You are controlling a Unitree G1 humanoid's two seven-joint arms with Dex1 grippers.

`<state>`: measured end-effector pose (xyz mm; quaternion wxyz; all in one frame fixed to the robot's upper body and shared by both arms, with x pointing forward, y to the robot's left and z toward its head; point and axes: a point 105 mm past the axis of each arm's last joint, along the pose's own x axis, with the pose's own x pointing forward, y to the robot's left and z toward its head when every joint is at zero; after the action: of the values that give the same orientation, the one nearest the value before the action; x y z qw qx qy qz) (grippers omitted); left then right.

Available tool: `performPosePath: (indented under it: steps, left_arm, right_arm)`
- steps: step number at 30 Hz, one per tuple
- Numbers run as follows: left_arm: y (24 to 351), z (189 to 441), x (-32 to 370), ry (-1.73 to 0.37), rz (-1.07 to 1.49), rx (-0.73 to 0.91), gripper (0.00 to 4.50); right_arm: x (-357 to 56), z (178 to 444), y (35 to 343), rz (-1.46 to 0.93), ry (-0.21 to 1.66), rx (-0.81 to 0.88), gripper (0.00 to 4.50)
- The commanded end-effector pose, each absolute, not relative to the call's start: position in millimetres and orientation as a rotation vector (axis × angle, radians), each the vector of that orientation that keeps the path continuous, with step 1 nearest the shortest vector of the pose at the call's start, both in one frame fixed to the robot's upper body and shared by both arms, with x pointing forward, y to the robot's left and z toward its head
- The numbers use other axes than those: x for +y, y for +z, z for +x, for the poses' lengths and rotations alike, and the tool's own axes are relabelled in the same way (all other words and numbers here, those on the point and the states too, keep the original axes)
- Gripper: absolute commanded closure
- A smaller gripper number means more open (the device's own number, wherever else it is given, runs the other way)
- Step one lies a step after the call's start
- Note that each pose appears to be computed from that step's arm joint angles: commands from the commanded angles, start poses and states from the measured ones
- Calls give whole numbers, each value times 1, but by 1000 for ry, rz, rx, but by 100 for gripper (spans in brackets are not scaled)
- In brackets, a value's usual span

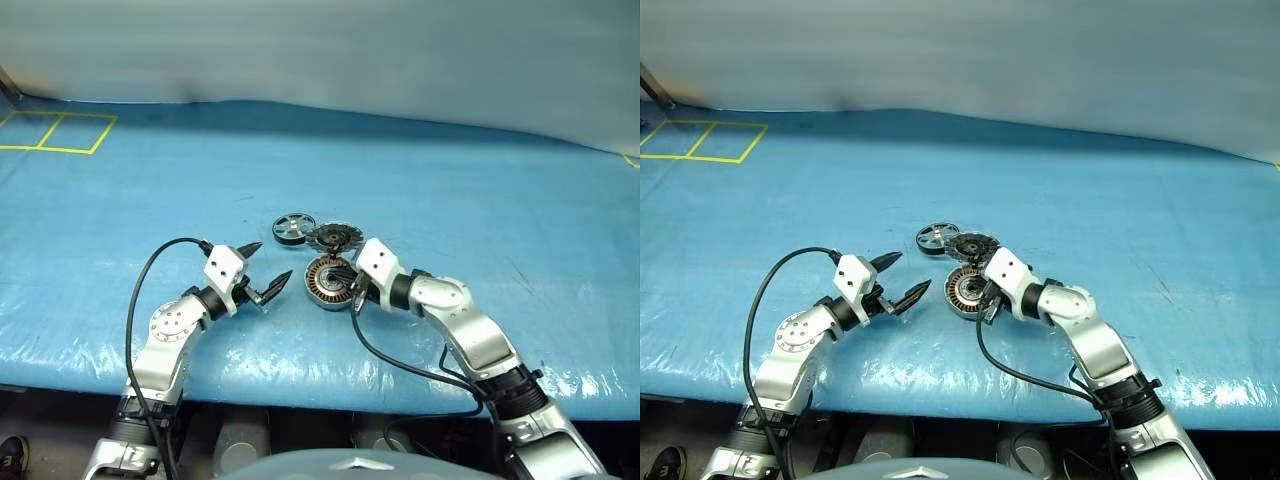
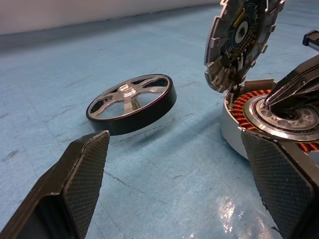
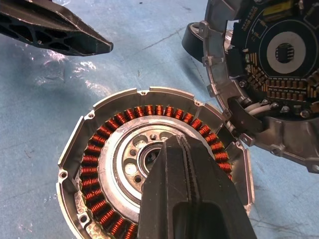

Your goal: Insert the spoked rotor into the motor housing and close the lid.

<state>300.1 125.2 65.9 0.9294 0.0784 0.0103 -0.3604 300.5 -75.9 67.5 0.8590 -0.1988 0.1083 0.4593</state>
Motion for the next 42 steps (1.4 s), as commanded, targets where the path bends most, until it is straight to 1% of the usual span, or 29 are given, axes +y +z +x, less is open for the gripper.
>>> performPosePath:
  steps: [1, 2, 4, 9, 13, 16, 18, 19, 20, 21, 23, 26, 29, 33, 37, 42]
  left_arm:
    - [73, 300, 123, -740, 173, -10, 0]
    - [73, 300, 123, -740, 173, -11, 0]
    - [74, 301, 124, -738, 173, -13, 0]
    - [83, 304, 132, -711, 161, -39, 0]
    - [100, 316, 150, -667, 202, -75, 0]
    - [117, 328, 162, -708, 298, -82, 0]
    - [134, 343, 162, -781, 343, -79, 0]
    - [140, 348, 161, -812, 357, -73, 39]
    - [142, 353, 159, -852, 380, -58, 61]
    - [142, 357, 158, -880, 405, -40, 92]
    - [138, 368, 150, -974, 440, 61, 159]
    - [138, 377, 144, -1063, 371, 144, 159]
    - [136, 382, 135, -1177, 295, 270, 159]
    - [126, 397, 132, -1168, 420, 407, 159]
    - [119, 403, 126, -1168, 473, 462, 159]
    - [100, 403, 118, -1173, 514, 509, 159]
  right_arm:
    - [-81, 297, 55, -485, 955, 277, 449]
    - [-82, 298, 54, -497, 951, 278, 449]
    - [-78, 297, 60, -437, 958, 260, 449]
    - [-70, 294, 83, -258, 981, 172, 449]
    - [-68, 286, 101, -129, 1015, 111, 449]
    - [-72, 278, 103, -100, 1024, 109, 449]
    - [-78, 274, 100, -106, 1011, 121, 449]
    - [-81, 272, 99, -107, 1004, 125, 450]
    - [-83, 271, 98, -106, 999, 128, 450]
    - [-84, 270, 98, -105, 996, 129, 450]
    - [-86, 269, 98, -103, 981, 128, 450]
    - [-87, 269, 97, -100, 966, 126, 450]
    - [-88, 268, 97, -94, 938, 116, 450]
    - [-90, 264, 95, -72, 896, 106, 450]
    - [-92, 260, 92, -61, 864, 107, 450]
    - [-94, 258, 90, -55, 836, 104, 450]
